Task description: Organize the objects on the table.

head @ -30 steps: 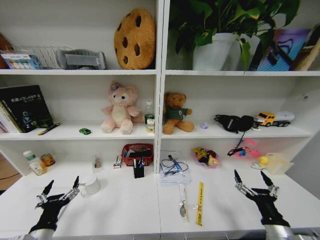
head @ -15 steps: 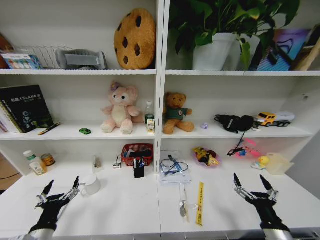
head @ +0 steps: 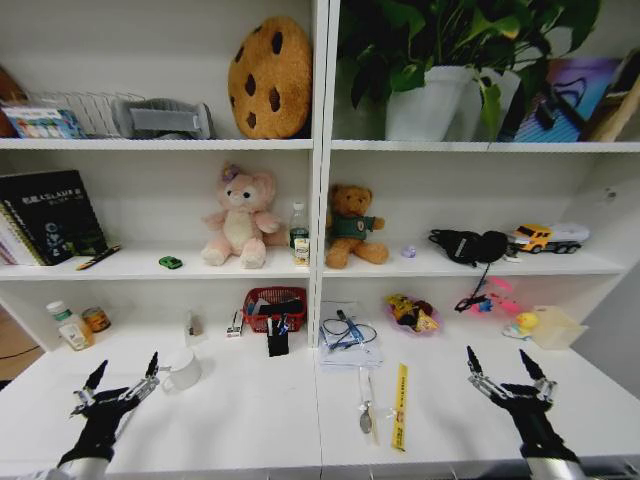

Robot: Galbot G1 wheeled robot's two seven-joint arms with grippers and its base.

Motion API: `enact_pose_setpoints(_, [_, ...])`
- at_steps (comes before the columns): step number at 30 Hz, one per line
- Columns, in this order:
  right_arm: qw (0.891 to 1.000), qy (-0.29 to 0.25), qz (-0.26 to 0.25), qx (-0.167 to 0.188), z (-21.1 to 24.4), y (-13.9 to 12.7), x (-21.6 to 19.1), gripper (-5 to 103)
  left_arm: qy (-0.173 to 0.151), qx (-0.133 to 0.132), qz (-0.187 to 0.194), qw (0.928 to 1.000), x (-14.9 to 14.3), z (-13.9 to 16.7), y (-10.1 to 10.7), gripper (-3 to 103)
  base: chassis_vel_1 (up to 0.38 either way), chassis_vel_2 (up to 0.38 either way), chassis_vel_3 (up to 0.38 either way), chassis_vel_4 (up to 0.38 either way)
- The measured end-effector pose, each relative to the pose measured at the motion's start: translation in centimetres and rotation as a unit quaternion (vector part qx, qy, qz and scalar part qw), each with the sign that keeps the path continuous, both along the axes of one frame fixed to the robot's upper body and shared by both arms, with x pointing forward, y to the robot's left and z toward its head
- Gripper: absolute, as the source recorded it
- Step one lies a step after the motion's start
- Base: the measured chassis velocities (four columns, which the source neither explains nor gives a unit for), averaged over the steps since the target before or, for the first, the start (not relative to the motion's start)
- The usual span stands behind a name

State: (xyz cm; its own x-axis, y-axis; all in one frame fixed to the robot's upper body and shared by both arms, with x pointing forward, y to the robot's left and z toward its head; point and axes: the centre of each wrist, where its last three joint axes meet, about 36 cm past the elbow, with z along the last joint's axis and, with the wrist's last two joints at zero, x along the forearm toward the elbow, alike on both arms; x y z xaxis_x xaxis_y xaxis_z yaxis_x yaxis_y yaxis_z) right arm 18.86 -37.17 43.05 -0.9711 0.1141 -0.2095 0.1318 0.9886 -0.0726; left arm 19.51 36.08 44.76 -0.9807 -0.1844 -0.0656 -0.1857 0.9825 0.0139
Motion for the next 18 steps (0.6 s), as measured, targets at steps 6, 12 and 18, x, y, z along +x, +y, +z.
enact_pose_setpoints(6, [1.000, 0.000, 0.000, 0.000, -0.01, 0.00, 0.00, 100, 0.000, 0.000, 0.000, 1.0000, 0.00, 0.00, 0.00, 100, 0.000, 0.000, 0.000, 0.000])
enact_pose_setpoints(12, [1.000, 0.000, 0.000, 0.001, -0.02, 0.00, 0.00, 100, 0.000, 0.000, 0.000, 1.0000, 0.00, 0.00, 0.00, 100, 0.025, 0.031, -0.036, -0.029])
enact_pose_setpoints(18, [1.000, 0.001, 0.000, 0.001, -0.03, 0.01, 0.00, 100, 0.000, 0.000, 0.000, 1.0000, 0.00, 0.00, 0.00, 100, 0.113, 0.109, -0.120, -0.129])
